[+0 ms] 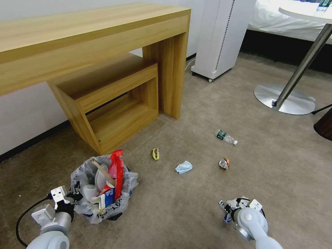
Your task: Pick up the trash bin and place the garbage on the floor into it.
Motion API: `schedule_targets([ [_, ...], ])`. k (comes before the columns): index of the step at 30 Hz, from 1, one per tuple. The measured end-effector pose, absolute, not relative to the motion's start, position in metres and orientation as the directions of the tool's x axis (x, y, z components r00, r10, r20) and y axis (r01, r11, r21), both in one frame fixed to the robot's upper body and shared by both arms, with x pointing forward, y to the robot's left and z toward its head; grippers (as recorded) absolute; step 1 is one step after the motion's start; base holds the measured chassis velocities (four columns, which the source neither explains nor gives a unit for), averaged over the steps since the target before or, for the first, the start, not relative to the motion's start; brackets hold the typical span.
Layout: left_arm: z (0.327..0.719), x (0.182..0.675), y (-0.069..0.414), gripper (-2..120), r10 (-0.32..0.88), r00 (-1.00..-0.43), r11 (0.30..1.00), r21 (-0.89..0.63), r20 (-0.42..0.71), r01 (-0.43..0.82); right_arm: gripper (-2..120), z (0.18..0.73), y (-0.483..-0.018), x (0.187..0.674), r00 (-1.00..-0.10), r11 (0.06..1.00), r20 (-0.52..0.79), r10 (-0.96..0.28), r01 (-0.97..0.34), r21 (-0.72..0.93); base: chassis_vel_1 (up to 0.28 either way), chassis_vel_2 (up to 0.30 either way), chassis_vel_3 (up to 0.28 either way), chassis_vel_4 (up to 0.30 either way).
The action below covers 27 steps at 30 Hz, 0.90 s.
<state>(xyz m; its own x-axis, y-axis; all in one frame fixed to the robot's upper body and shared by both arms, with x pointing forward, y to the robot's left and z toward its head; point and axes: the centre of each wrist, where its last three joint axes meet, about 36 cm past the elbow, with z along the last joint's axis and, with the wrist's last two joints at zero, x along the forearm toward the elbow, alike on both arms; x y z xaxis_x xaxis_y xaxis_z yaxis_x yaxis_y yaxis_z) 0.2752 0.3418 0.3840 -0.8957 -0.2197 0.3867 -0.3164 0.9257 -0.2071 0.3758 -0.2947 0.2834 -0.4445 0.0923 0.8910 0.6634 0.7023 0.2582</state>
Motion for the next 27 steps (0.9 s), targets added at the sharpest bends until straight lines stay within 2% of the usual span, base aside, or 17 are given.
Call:
schedule_targets([
  [4, 0.385, 0.276, 0.343, 1, -0.221, -0.896, 0.926, -0.207, 0.384, -0.317, 92, 0.277, -0.300, 0.380, -0.437, 0.708, 0.892, 0.112, 0.665, 0.237, 0.000, 0.000, 0.000, 0.000],
  [16, 0.382, 0.275, 0.344, 1, -0.223, -0.897, 0.925, -0.207, 0.383, -0.318, 90, 0.263, -0.306, 0.389, -0.445, 0.718, 0.885, 0.136, 0.660, 0.221, 0.000, 0.000, 0.000, 0.000],
  [18, 0.382, 0.274, 0.344, 1, -0.224, -0.896, 0.925, -0.206, 0.383, -0.319, 86, 0.263, -0.307, 0.396, -0.454, 0.721, 0.880, 0.139, 0.656, 0.225, 0.000, 0.000, 0.000, 0.000],
  [21, 0.382, 0.273, 0.345, 1, -0.226, -0.896, 0.925, -0.203, 0.383, -0.320, 70, 0.261, -0.310, 0.403, -0.459, 0.728, 0.876, 0.149, 0.651, 0.217, 0.000, 0.000, 0.000, 0.000],
  [22, 0.382, 0.273, 0.345, 1, -0.226, -0.896, 0.925, -0.203, 0.383, -0.320, 70, 0.261, -0.310, 0.403, -0.459, 0.728, 0.876, 0.149, 0.651, 0.217, 0.000, 0.000, 0.000, 0.000],
  [25, 0.383, 0.272, 0.346, 1, -0.226, -0.897, 0.926, -0.202, 0.381, -0.319, 56, 0.259, -0.311, 0.404, -0.461, 0.735, 0.873, 0.159, 0.646, 0.207, 0.000, 0.000, 0.000, 0.000],
  [26, 0.383, 0.272, 0.346, 1, -0.226, -0.897, 0.926, -0.202, 0.381, -0.319, 56, 0.259, -0.311, 0.404, -0.461, 0.735, 0.873, 0.159, 0.646, 0.207, 0.000, 0.000, 0.000, 0.000],
  [27, 0.383, 0.273, 0.346, 1, -0.226, -0.897, 0.926, -0.203, 0.380, -0.319, 51, 0.259, -0.311, 0.404, -0.461, 0.736, 0.872, 0.162, 0.645, 0.204, 0.000, 0.000, 0.000, 0.000],
])
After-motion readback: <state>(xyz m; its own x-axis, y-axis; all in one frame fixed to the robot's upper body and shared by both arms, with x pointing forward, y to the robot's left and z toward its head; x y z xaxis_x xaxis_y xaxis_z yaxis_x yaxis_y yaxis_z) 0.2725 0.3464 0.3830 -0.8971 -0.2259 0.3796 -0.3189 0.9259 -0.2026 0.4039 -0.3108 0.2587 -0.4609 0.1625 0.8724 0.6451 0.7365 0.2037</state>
